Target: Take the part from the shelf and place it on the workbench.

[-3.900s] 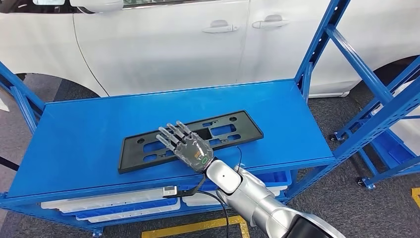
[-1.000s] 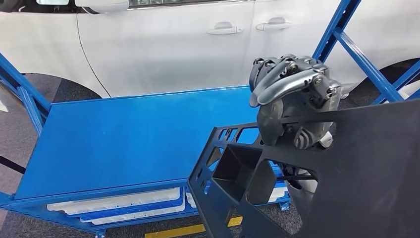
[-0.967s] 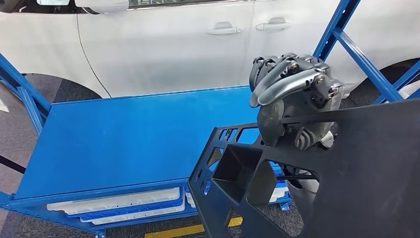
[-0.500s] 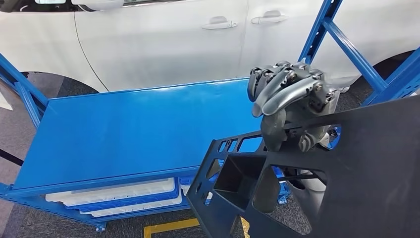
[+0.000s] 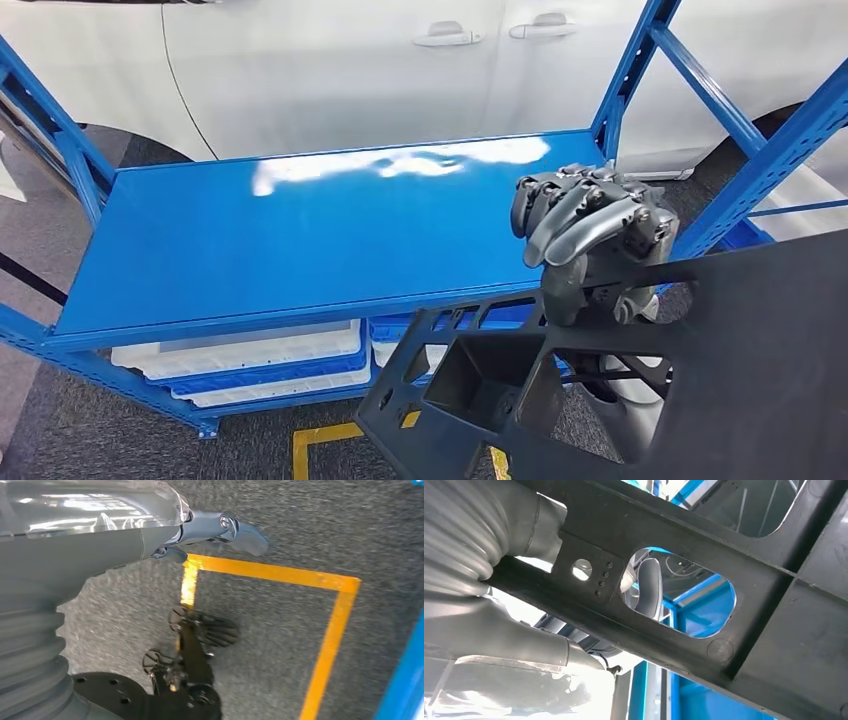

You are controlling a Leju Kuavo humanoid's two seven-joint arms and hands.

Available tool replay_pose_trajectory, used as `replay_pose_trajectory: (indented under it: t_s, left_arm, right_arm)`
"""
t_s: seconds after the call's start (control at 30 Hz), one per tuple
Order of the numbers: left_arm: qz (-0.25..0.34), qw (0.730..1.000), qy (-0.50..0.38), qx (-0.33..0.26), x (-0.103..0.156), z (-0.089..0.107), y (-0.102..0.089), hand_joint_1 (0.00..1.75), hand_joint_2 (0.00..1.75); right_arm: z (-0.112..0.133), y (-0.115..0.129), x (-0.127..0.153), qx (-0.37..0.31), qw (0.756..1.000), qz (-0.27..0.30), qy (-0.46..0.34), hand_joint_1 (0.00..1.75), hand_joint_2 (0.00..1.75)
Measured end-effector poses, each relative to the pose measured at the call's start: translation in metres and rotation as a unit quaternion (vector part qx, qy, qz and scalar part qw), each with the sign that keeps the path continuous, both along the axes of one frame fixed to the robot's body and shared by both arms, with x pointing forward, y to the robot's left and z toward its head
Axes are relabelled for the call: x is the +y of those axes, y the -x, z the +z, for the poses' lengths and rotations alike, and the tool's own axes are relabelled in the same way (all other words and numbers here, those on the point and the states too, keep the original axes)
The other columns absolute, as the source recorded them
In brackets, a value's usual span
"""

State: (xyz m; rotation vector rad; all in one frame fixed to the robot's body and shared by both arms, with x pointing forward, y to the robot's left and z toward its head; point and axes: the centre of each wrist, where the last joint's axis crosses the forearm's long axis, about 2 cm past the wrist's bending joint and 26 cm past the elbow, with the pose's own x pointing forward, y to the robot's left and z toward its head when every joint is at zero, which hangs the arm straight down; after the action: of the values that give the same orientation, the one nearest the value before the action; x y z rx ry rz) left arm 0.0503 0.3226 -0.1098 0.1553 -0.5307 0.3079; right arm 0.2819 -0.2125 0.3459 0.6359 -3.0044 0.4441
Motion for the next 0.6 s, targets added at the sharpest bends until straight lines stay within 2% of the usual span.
replay_pose_trajectory:
  t_s: [0.6]
  left_arm:
    - [0.009, 0.999, -0.03, 0.012, 0.02, 0.001, 0.002, 0.0, 1.75]
  right_arm:
    - [-0.018, 0.006, -0.005, 0.01, 1.0, -0.007, 0.007, 1.75, 1.75]
